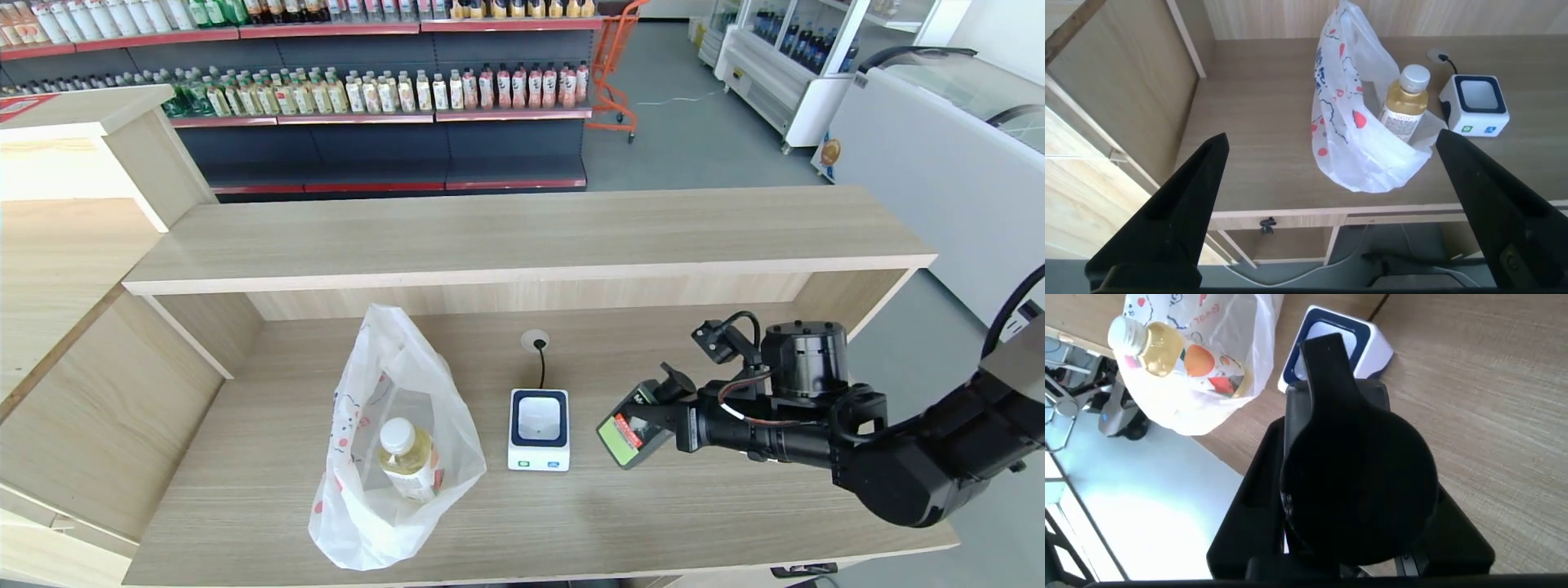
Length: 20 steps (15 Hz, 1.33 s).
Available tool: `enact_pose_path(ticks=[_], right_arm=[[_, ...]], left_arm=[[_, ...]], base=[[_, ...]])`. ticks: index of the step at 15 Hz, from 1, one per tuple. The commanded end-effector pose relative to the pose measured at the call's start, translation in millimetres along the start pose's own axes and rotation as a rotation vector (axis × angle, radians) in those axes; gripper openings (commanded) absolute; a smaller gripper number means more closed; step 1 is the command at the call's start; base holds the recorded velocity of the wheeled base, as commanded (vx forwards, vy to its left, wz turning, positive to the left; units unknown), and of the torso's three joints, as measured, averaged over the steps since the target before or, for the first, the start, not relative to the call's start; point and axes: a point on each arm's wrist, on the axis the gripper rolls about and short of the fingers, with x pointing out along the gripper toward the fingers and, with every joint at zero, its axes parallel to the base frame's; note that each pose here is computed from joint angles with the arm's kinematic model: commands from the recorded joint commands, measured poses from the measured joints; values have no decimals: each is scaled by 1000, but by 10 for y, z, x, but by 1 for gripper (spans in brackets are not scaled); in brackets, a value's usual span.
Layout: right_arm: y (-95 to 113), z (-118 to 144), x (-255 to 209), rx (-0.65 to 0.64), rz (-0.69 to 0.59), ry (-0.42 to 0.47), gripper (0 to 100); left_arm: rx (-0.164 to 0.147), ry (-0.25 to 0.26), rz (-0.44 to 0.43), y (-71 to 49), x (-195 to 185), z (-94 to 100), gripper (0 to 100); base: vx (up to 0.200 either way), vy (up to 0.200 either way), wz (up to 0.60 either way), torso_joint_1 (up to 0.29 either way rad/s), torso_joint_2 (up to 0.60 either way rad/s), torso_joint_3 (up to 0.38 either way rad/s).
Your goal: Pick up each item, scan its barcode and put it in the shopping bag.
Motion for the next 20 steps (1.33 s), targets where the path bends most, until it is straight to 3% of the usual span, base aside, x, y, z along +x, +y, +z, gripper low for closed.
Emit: enact_pose_path(ticks=[1, 11, 20], right_arm=[[-77, -104, 181, 16, 4, 30, 0], [45, -39, 676, -12, 78, 7, 0], [-14, -133, 855, -15, 74, 16, 0]], left_arm=[[1, -1, 0, 0, 0, 1, 100], [2, -1, 0, 0, 0, 1, 100], [2, -1, 0, 0, 0, 1, 100]], base=[[0, 0, 0, 0, 0, 0], [0, 0, 0, 0, 0, 0], [0, 0, 0, 0, 0, 0]])
